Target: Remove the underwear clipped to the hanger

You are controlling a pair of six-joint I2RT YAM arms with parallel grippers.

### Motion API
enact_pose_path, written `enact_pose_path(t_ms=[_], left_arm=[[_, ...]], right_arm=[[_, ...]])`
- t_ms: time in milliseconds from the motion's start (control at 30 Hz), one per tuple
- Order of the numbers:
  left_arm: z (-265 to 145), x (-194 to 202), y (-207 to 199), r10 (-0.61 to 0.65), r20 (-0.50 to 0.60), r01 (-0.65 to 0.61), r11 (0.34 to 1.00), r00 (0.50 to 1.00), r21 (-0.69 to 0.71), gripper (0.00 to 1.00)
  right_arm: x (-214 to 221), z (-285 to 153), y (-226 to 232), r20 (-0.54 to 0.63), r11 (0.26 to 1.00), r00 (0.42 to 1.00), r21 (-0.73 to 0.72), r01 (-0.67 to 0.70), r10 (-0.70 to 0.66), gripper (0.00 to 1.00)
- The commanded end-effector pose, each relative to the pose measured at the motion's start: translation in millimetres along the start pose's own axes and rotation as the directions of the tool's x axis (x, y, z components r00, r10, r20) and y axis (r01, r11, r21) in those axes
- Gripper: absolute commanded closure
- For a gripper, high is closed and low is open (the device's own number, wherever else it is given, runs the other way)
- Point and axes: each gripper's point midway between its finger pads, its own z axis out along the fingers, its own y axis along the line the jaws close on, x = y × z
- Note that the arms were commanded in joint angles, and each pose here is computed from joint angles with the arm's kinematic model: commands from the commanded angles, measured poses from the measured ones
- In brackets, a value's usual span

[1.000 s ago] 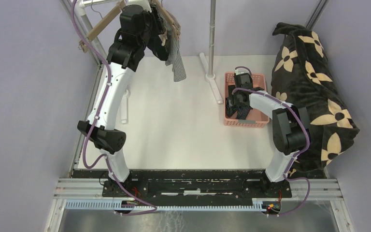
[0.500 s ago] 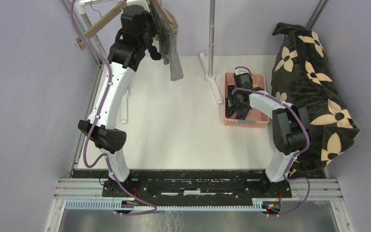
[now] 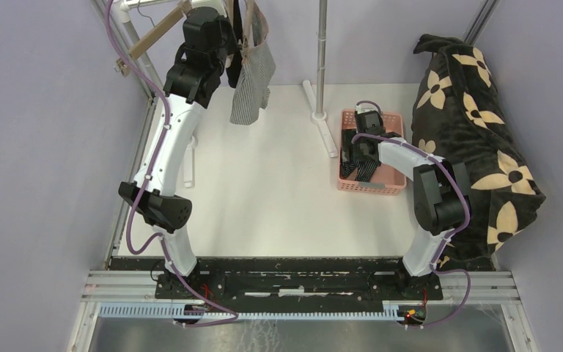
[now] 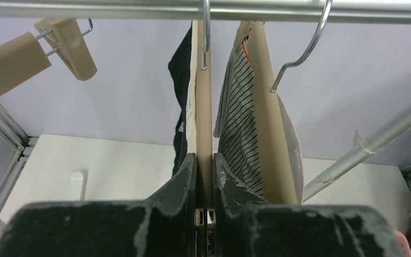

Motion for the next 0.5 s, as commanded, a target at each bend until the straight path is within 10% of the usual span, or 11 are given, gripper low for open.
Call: enact_pose_path(t_ms=[0, 467], left_arm=[[-8.3, -49.9, -3.6, -0.01, 0.159, 0.007, 1.0, 0.987, 0.019, 0.97], [-38.1, -90.5, 7.7, 0.021, 0.265, -0.022, 1.0, 0.964, 0.002, 0.97]], right_arm=[[-21.0, -5.5, 6.0, 0.065, 0.999, 0.997, -0.032, -0.03, 0.032, 0.0], [-41.2, -23.3, -10.6, 0.145, 0.999, 0.989, 0.04, -0.03, 0.024, 0.0]])
